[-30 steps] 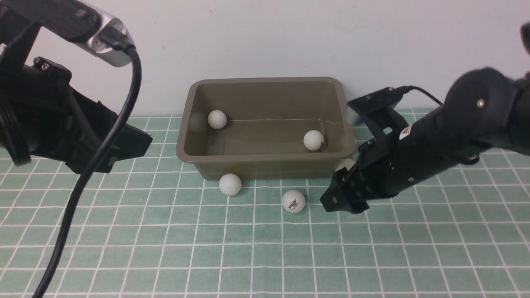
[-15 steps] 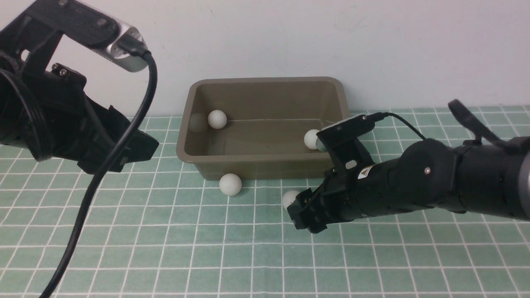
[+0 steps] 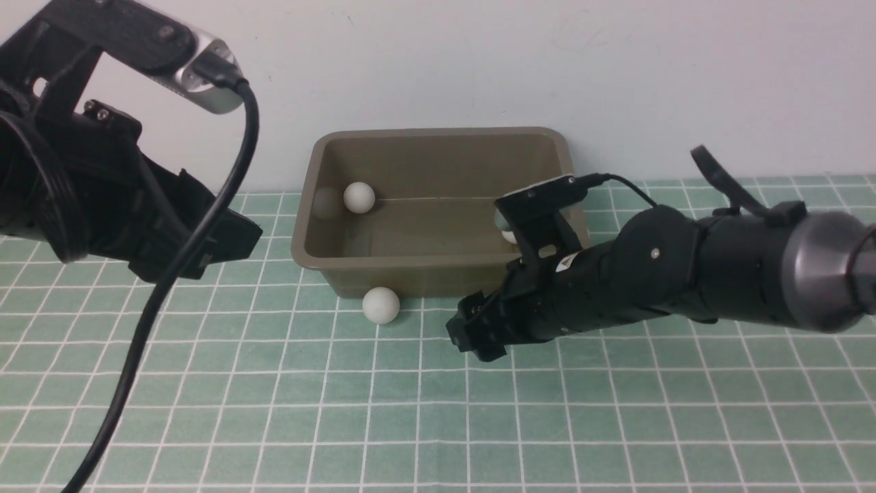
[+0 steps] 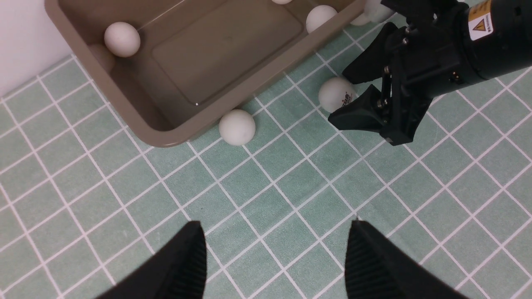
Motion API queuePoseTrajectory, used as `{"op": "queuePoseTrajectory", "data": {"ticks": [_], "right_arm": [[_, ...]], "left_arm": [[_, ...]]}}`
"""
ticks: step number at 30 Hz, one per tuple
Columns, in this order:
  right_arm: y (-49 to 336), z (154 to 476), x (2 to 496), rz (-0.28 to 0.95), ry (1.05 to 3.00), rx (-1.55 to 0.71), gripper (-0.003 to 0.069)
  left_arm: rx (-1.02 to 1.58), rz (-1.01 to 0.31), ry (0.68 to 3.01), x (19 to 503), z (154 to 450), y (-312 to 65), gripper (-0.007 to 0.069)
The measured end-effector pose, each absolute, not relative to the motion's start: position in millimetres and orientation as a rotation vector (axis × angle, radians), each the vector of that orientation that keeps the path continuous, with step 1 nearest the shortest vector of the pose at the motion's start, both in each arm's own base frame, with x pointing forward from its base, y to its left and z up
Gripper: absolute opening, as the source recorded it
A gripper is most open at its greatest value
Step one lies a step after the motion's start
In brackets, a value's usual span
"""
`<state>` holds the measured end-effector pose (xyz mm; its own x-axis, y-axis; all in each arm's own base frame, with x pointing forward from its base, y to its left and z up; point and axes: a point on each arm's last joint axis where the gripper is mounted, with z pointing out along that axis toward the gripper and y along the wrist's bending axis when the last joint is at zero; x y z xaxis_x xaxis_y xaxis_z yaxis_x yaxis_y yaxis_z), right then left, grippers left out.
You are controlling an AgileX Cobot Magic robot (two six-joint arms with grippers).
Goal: Put the table tennis balls in the box on the green coffee tablecloth.
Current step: 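Reach for and grasp a ping pong ball on the table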
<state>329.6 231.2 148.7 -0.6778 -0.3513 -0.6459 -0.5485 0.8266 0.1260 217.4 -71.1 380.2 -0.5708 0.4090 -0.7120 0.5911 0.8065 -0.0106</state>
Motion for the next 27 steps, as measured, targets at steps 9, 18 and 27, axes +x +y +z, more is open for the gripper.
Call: {"op": "queuePoseTrajectory", "data": {"ticks": [9,18,27], "right_arm": [[231.2,144.9,331.4,0.402,2.376,-0.649,0.0514],[231.3,146.6,333.6,0.404,2.363,-0.611,0.0514],[230.4,148.9,337.4,0.383,2.326,-0.581,0.0514]], "left_arm": [[0.732,-0.320,2.255,217.5,380.3,-71.1,0.0405],[0.732,-0.320,2.255,217.5,380.3,-71.1,0.0405],[0.732,-0.320,2.255,217.5,380.3,-71.1,0.0405]]}}
